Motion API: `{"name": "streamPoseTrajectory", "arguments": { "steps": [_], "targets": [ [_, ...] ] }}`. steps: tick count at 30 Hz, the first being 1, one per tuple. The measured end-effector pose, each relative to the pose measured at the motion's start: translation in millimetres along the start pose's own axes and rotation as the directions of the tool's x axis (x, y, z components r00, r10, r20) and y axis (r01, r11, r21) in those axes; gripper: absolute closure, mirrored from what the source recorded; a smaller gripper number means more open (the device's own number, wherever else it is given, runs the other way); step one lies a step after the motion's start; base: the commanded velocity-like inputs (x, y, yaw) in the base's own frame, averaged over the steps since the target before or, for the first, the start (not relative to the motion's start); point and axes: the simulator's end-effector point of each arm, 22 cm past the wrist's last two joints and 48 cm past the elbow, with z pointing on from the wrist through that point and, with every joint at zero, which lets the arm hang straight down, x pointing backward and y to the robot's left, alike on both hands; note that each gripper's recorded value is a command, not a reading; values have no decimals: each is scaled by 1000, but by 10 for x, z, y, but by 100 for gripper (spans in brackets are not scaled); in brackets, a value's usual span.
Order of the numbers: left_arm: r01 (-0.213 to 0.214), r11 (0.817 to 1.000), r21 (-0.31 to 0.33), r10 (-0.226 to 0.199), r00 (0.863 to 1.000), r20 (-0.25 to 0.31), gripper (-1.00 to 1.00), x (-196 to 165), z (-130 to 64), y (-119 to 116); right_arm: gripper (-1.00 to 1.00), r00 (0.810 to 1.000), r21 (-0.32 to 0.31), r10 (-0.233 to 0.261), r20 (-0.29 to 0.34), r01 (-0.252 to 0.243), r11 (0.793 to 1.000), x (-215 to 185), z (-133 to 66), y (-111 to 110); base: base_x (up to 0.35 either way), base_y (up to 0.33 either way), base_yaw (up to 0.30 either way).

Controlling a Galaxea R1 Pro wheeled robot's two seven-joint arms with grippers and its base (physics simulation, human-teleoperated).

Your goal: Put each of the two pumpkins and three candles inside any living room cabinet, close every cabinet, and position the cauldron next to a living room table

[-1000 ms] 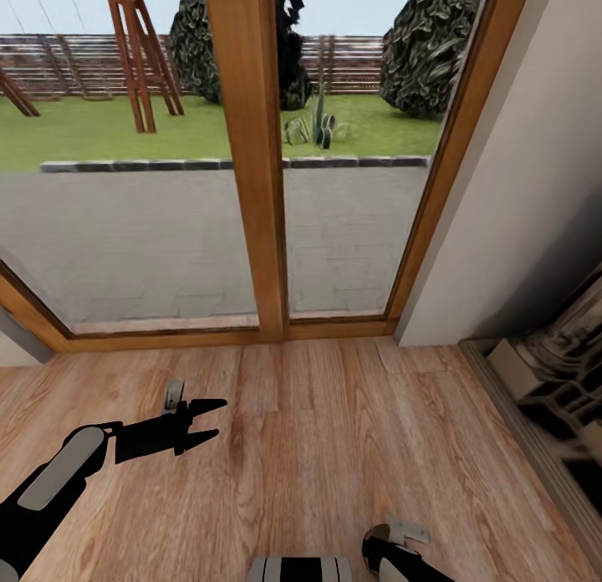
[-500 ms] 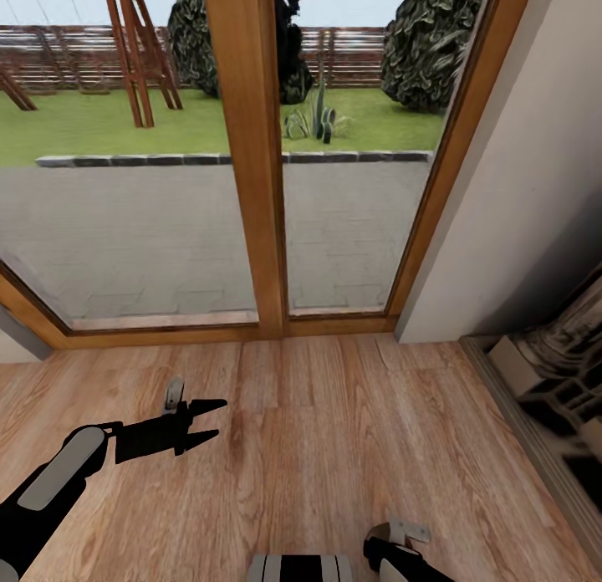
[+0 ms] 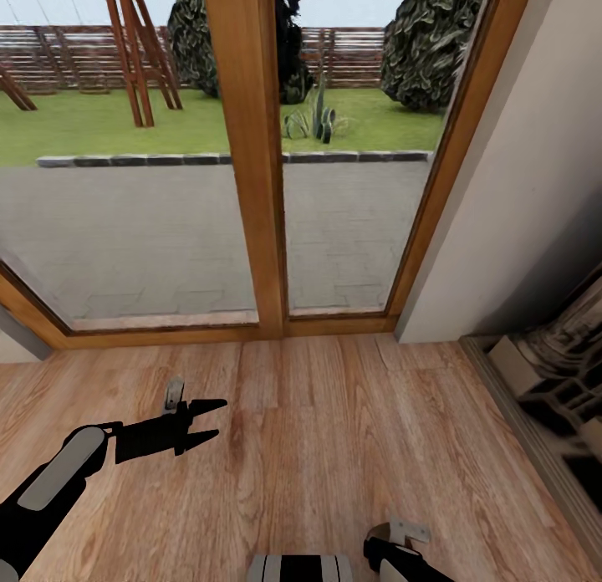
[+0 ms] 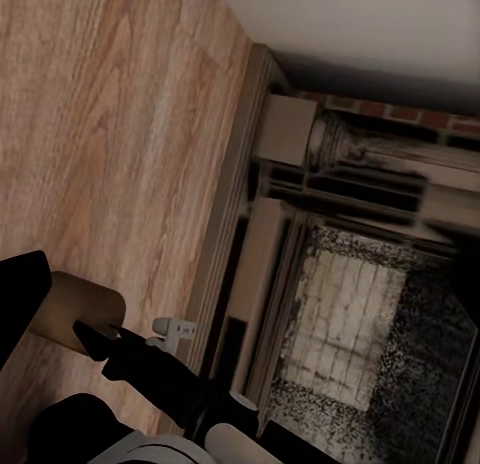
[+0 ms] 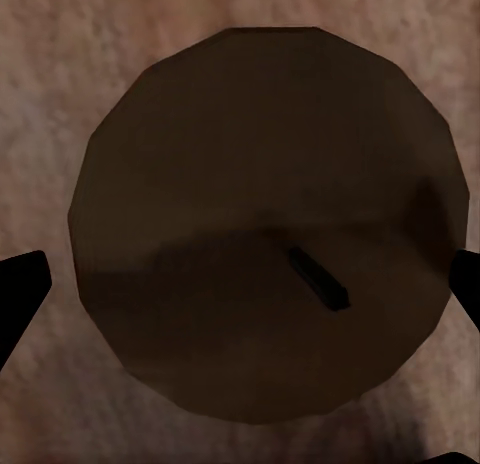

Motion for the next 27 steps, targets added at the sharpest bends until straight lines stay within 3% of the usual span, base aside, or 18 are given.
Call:
{"name": "streamPoseTrajectory", "arguments": {
  "steps": [26, 27],
  "targets": [
    [1, 1000, -1, -1, 1000, 0, -100, 0, -1, 7, 100, 1000, 0, 3, 0, -3, 1000, -2, -1, 2, 0, 0, 0],
    [-2, 1000, 1, 2, 1000, 1, -100, -2, -6, -12, 100, 1000, -4, 21, -4, -21, 1000, -3, -10, 12, 0, 0, 0]
  ]
}}
